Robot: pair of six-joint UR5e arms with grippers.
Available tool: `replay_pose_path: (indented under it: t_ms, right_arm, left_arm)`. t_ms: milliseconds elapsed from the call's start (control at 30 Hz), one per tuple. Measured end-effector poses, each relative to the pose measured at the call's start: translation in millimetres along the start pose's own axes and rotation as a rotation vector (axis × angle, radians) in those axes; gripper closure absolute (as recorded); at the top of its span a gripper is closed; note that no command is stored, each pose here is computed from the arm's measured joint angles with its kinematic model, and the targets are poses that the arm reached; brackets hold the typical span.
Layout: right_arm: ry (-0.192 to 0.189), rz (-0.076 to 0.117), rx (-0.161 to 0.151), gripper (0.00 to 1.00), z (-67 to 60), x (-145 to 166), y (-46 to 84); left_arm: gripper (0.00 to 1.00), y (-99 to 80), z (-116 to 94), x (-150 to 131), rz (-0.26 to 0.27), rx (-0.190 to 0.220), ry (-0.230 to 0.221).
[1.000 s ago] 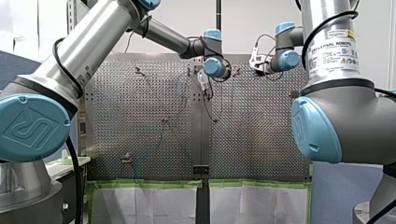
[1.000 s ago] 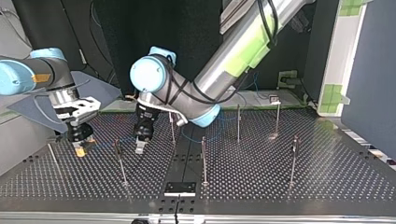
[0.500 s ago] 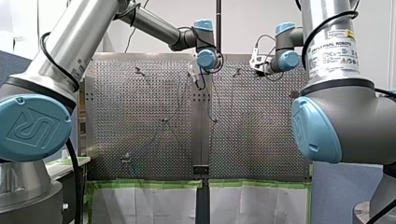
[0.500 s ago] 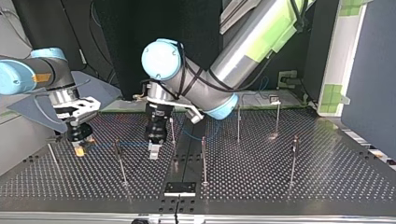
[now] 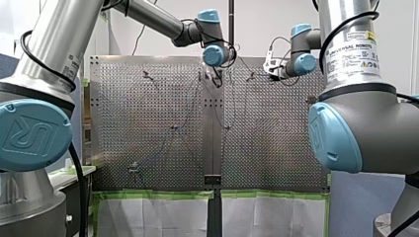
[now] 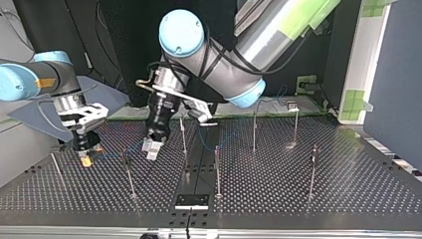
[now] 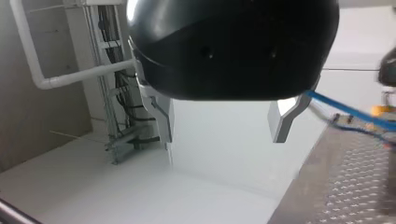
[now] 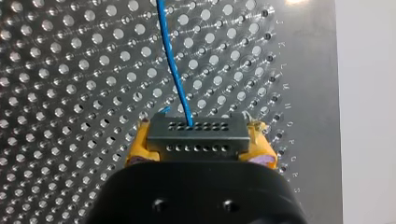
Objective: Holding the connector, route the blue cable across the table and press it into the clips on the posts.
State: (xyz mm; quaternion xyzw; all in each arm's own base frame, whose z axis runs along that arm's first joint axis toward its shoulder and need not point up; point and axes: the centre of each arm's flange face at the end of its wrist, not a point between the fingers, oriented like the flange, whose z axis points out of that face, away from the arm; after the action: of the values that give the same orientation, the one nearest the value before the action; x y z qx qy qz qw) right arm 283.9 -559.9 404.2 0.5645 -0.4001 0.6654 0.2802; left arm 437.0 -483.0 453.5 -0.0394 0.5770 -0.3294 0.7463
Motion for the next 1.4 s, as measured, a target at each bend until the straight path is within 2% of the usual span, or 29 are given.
replay_pose_path:
  t_ms: [133, 367, 467, 600, 733, 933, 1133, 1400]
  right_arm:
    - [0.001, -0.001, -0.003, 1.00, -0.1, 1, 1.6]
    - [0.001, -0.002, -0.004, 1.00, -0.2, 1, 2.2]
    - [0.001, -0.002, -0.004, 1.00, -0.3, 1, 2.3]
    - [0.000, -0.002, -0.005, 1.00, -0.4, 1, 2.6]
    - [0.001, -0.003, -0.004, 1.00, -0.4, 1, 2.7]
    - [0.001, -0.004, -0.005, 1.00, -0.3, 1, 3.0]
    - [0.001, -0.004, -0.004, 1.00, -0.3, 1, 2.6]
    - [0.000, -0.003, -0.004, 1.00, -0.3, 1, 2.5]
  left_arm:
    - [0.02, 16.1, -7, 35, 0.001, 0.010, 0.064]
    - [0.02, 59.0, -31, 98, 0.062, -0.063, 0.210]
    - [0.02, 64.6, -42, 112, 0.075, -0.063, 0.251]
    - [0.02, 61.8, -57, 120, 0.080, -0.043, 0.284]
    - [0.02, 56.2, -69, 112, 0.067, -0.037, 0.267]
    - [0.02, 51.8, -82, 95, 0.031, -0.045, 0.214]
    - [0.02, 49.8, -95, 78, 0.035, -0.064, 0.155]
    - [0.02, 51.3, -114, 50, -0.002, -0.105, 0.057]
